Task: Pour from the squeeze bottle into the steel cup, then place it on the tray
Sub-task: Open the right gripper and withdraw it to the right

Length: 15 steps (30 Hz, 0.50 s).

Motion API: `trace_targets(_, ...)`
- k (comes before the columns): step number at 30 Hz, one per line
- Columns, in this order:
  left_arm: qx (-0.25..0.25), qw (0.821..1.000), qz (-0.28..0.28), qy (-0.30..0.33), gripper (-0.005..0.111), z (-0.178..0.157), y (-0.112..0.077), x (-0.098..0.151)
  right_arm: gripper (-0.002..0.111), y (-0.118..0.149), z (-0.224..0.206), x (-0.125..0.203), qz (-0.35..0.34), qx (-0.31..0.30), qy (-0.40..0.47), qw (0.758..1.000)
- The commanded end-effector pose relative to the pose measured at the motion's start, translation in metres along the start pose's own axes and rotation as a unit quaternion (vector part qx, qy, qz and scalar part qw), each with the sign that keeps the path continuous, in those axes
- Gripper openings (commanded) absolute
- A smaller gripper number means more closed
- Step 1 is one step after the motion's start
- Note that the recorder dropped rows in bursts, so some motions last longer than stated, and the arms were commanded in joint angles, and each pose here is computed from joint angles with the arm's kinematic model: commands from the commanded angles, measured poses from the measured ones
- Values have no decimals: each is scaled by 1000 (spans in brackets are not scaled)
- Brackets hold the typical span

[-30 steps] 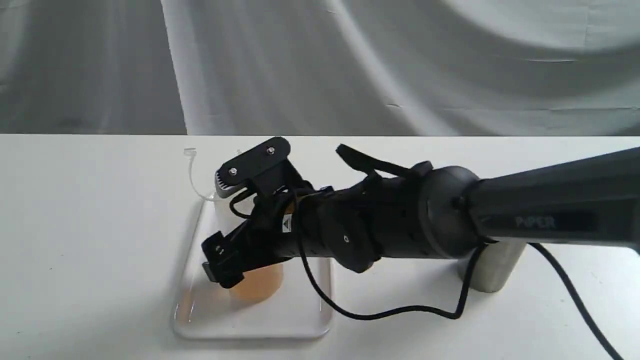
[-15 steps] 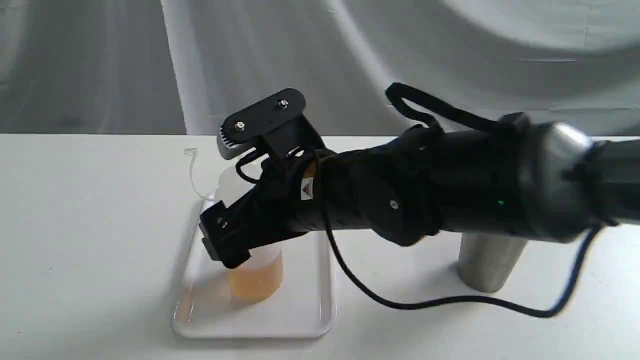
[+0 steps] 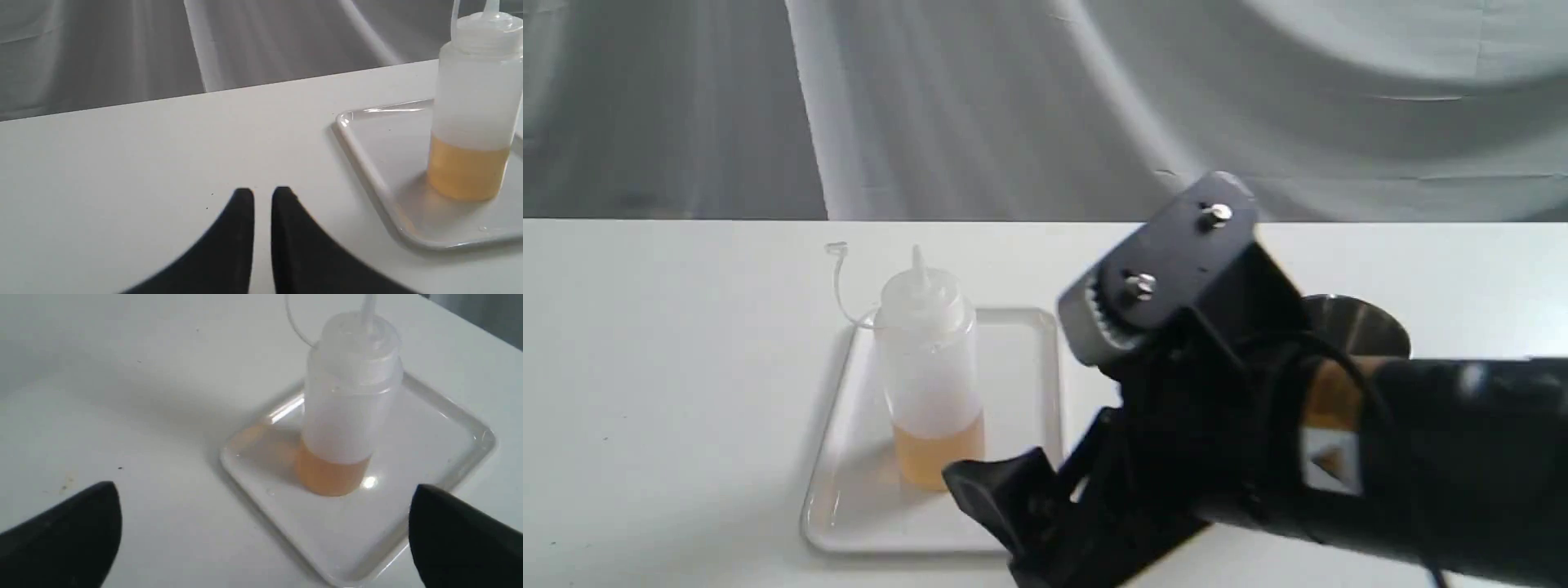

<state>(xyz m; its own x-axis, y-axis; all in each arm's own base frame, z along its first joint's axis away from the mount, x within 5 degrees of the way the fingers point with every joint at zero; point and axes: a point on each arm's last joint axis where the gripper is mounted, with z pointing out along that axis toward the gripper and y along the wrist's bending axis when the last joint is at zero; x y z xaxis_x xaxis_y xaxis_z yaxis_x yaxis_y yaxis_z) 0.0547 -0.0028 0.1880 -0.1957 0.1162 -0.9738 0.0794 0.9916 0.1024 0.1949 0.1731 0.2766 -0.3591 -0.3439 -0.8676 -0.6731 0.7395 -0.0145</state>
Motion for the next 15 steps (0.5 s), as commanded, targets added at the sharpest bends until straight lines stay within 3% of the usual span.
trace_targets(1, 1, 1000, 1, -4, 8, 0, 0, 1, 79, 11, -32, 7, 0, -20, -36, 999)
trace_targets(11, 1, 1000, 1, -4, 8, 0, 0, 1, 5, 21, -93, 40, 15, -61, -10, 998)
trace_targets(12, 1, 1000, 1, -4, 8, 0, 0, 1, 0, 22, -95, 42, 21, -64, -3, 998)
trace_targets(15, 1, 1000, 1, -4, 8, 0, 0, 1, 0, 24, -102, 47, 45, -77, 14, 996)
